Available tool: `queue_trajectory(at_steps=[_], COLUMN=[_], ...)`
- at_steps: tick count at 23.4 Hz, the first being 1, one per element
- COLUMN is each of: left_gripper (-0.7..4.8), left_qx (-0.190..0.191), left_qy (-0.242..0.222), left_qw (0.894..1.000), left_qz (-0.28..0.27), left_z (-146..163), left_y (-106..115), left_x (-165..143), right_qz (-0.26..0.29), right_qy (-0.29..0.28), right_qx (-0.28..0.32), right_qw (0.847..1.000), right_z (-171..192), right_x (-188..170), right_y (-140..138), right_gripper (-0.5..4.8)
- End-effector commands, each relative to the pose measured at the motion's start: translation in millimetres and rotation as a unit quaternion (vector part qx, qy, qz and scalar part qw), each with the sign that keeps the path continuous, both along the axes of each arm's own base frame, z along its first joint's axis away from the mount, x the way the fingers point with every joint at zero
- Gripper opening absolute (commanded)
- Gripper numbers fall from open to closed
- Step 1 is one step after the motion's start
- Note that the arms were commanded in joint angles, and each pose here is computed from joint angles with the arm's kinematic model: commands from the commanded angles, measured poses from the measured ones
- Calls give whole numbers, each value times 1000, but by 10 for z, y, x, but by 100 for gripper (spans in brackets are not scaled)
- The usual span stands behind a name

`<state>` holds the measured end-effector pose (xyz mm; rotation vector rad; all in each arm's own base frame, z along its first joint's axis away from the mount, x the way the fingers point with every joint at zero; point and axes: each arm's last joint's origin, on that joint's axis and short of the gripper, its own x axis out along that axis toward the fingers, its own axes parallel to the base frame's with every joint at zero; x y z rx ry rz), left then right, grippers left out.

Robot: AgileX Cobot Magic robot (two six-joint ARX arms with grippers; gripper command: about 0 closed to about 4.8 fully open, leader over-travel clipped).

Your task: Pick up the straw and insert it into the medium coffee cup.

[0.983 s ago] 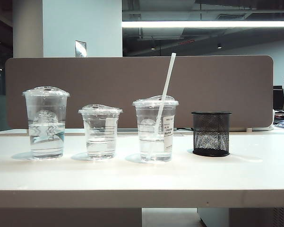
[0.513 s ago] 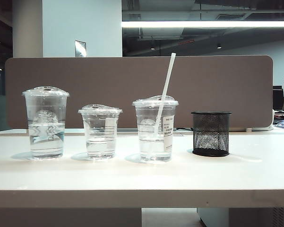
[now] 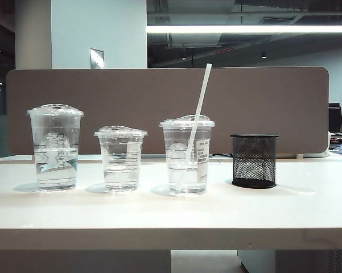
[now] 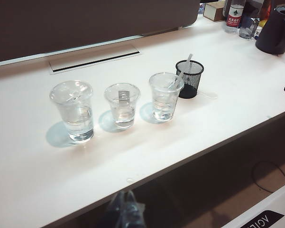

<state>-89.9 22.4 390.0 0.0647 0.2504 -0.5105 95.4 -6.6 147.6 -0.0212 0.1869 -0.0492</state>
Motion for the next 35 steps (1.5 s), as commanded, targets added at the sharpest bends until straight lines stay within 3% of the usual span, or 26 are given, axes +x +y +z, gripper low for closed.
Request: queue_trajectory(at_steps=[1, 7, 13, 18, 21, 26, 30, 35], left_gripper=[-4, -4, -4, -4, -4, -4, -4, -4], left_qx=[-1, -15, -20, -29, -31, -25, -35, -32], left_qy=[-3, -2, -72, -146, -173, -155, -101, -47], left_qw=[1000, 1000, 997, 983, 975, 974, 976, 975], left_qz=[-2, -2, 27, 111, 139, 164, 189, 216], left_z=[10, 5, -156, -910, -1312, -1787, -2193, -2384], left_y=[-2, -19, -227, -329, -302, -278, -267, -253], left_x=[3, 76, 676, 1480, 1661, 1746, 1847, 1863], right_qz=[1, 1, 1, 1, 0, 0, 1, 1], right_qy=[-2, -2, -3, -3, -3, -3, -2, -3], right_qx=[0, 0, 0, 0, 0, 0, 0, 0], right_qw=[1000, 1000, 1000, 1000, 1000, 1000, 1000, 1000], right_z=[-10, -10, -9, -8, -8, -8, -8, -6], right_x=[4, 4, 4, 4, 4, 4, 5, 3], right_y=[1, 1, 1, 1, 1, 1, 1, 1], right_gripper=[-1, -1, -1, -1, -1, -1, -1, -1])
